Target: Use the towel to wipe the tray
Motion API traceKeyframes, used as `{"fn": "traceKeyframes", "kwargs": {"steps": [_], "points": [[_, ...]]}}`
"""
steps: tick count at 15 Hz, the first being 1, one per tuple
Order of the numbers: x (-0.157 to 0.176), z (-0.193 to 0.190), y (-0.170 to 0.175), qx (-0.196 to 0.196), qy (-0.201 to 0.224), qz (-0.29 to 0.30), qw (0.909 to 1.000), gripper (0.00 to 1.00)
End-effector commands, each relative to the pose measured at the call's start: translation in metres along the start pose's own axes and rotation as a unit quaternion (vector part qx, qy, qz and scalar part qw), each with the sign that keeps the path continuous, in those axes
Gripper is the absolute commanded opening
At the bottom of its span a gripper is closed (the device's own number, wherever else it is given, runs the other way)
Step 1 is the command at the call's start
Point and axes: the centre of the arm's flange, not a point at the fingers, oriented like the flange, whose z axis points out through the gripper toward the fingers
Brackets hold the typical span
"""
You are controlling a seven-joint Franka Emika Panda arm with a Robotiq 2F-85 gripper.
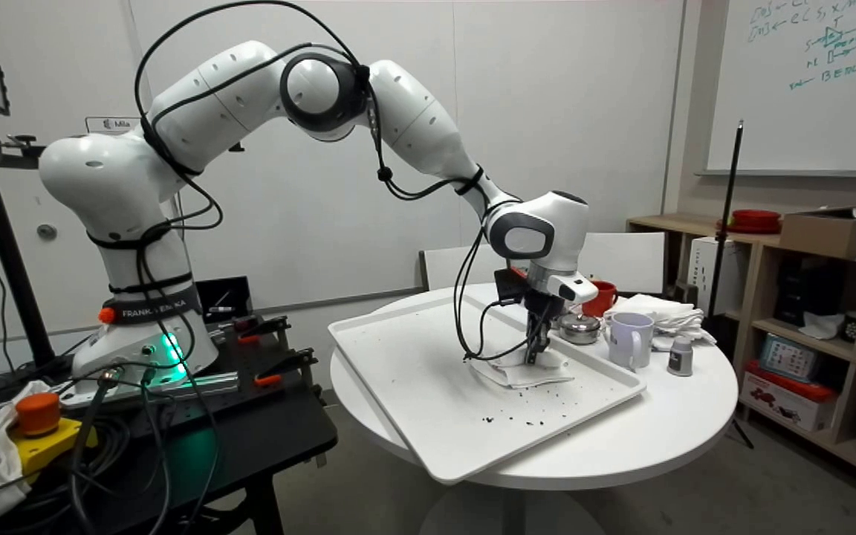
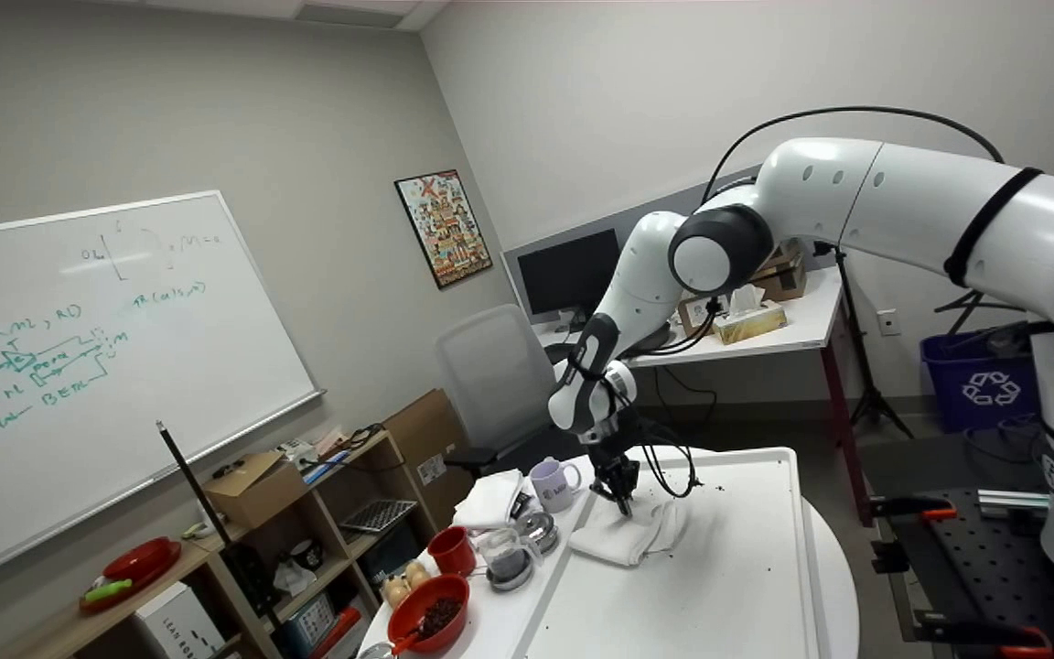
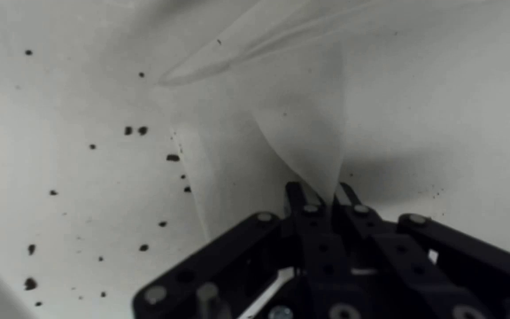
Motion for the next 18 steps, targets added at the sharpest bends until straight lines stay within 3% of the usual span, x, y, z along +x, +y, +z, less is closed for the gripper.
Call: {"fn": "traceKeyframes", "kwargs": {"steps": [1,4,10,18], "points": [[0.015,-0.012,0.031,0.024,0.015,0.061,0.9978,0.07],[0.019,-0.022,0.044,0.033,0.028,0.084,0.9955,0.07],[0.007,-0.048,0.024,0.053,0.079,0.067,0.9932,0.06],[-0.065,-0.123,-0.042,0.11,0.177,-0.041,0.9772,0.06]]}}
